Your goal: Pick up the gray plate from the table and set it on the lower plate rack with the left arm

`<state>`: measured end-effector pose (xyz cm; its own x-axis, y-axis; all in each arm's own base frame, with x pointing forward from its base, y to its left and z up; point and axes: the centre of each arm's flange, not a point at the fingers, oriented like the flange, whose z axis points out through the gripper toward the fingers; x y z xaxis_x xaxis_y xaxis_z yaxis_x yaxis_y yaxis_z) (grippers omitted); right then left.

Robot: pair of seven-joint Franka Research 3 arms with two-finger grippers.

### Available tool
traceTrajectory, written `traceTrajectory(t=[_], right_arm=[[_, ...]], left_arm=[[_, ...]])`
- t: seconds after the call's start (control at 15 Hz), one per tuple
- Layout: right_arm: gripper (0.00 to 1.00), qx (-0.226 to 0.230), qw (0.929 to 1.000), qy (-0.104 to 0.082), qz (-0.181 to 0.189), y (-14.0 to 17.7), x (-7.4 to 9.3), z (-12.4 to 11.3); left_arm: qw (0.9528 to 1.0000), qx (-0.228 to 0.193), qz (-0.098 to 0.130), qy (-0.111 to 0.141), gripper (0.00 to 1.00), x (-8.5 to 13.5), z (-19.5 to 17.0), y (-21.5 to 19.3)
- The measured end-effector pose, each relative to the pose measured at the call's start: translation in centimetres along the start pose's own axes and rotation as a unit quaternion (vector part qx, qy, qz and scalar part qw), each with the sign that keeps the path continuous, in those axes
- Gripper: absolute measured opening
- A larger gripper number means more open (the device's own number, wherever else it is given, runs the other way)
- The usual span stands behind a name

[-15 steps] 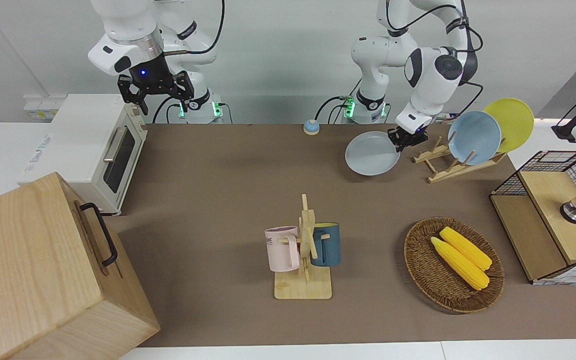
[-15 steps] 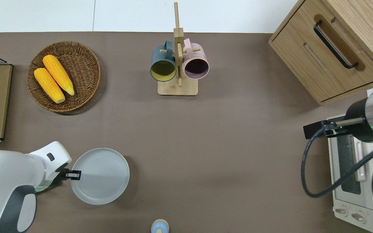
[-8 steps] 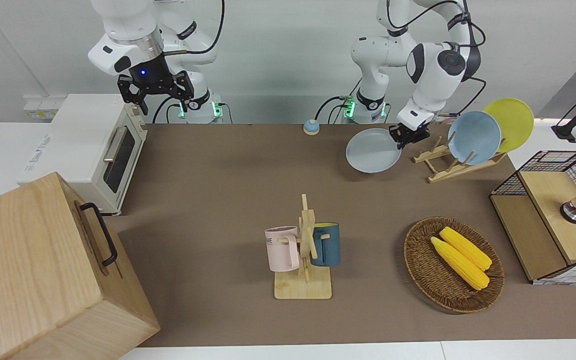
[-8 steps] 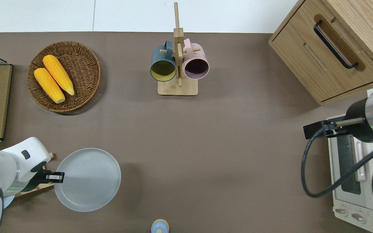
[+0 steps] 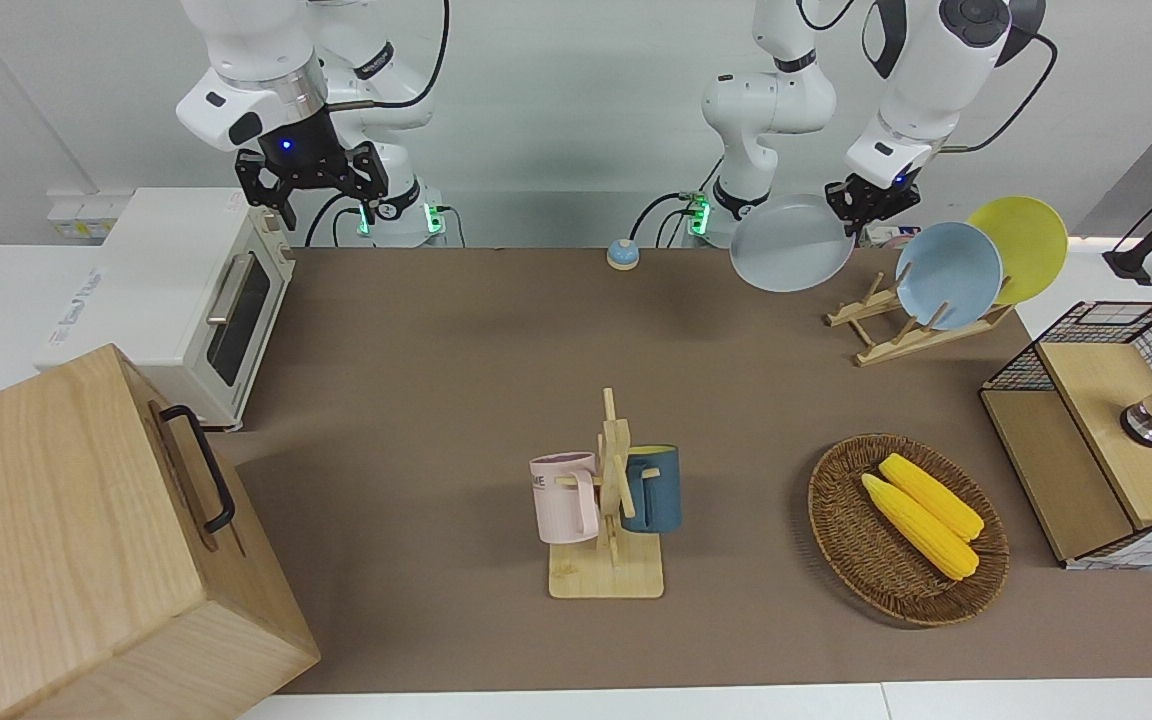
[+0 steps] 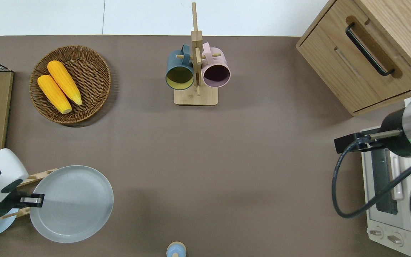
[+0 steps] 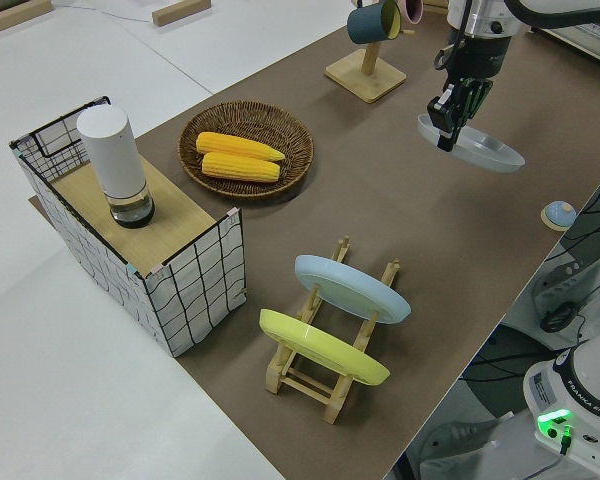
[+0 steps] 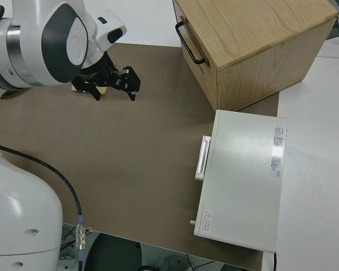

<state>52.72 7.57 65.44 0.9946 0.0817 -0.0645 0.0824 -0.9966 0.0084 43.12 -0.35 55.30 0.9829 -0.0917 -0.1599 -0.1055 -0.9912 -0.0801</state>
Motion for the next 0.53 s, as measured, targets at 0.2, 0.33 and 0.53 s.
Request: traceTrajectory(t=[0.2, 0.33, 0.53], right_arm=[[0.99, 0.0, 1.0, 0.0, 0.0, 0.0, 0.0, 0.0], [0.99, 0.0, 1.0, 0.0, 0.0, 0.0, 0.0, 0.0], [0.99, 0.0, 1.0, 0.0, 0.0, 0.0, 0.0, 0.0]], left_arm=[[0.9987, 0.037, -0.032, -0.011, 0.04, -0.4, -0.7, -0.8], [0.9966, 0.061, -0.054, -0.015, 0.04, -0.8, -1.5, -1.4], [0.9896, 0.106, -0.095, -0.016, 0.04, -1.3, -3.0, -2.6]])
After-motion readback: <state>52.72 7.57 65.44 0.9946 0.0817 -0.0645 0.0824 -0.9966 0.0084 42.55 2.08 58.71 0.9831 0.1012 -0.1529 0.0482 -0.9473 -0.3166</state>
